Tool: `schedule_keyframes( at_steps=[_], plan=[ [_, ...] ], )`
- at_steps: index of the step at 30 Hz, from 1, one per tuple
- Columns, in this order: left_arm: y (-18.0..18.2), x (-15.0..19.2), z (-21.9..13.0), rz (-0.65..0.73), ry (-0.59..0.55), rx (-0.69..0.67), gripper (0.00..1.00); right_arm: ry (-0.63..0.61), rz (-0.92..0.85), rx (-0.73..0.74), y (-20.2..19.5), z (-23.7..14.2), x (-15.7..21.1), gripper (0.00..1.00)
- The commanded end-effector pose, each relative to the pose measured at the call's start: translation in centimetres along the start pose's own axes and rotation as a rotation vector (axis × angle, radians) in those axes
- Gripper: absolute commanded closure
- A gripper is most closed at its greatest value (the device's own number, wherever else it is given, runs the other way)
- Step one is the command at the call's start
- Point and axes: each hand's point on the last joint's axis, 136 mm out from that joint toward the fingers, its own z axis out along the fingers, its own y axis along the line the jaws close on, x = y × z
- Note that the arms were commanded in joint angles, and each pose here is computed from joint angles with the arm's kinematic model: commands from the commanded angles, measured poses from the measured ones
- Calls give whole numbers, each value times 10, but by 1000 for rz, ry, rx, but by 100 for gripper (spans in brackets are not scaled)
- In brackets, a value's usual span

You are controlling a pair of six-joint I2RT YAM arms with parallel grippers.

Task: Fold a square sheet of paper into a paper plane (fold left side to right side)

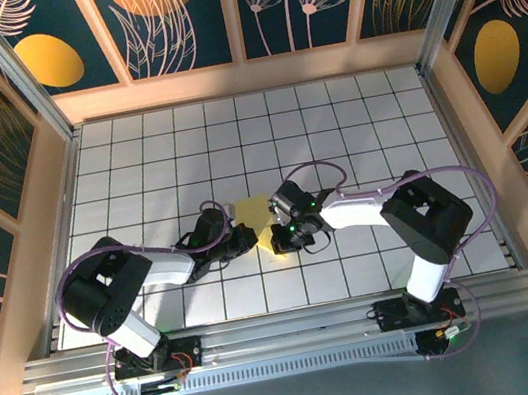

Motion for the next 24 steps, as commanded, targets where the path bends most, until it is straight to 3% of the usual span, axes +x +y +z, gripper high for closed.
schedule_keyframes(
  at_steps=[1, 6, 24],
  plan=[
    [35, 20, 1, -56, 45, -138, 100, -35, 0, -60, 18, -19, -10, 100],
    [36, 23, 3, -73, 48, -141, 100, -56, 16, -141, 34, -18, -17, 100],
    [39, 26, 7, -75, 65, -168, 100, -55, 33, -163, 38, 14, -31, 100]
  ],
)
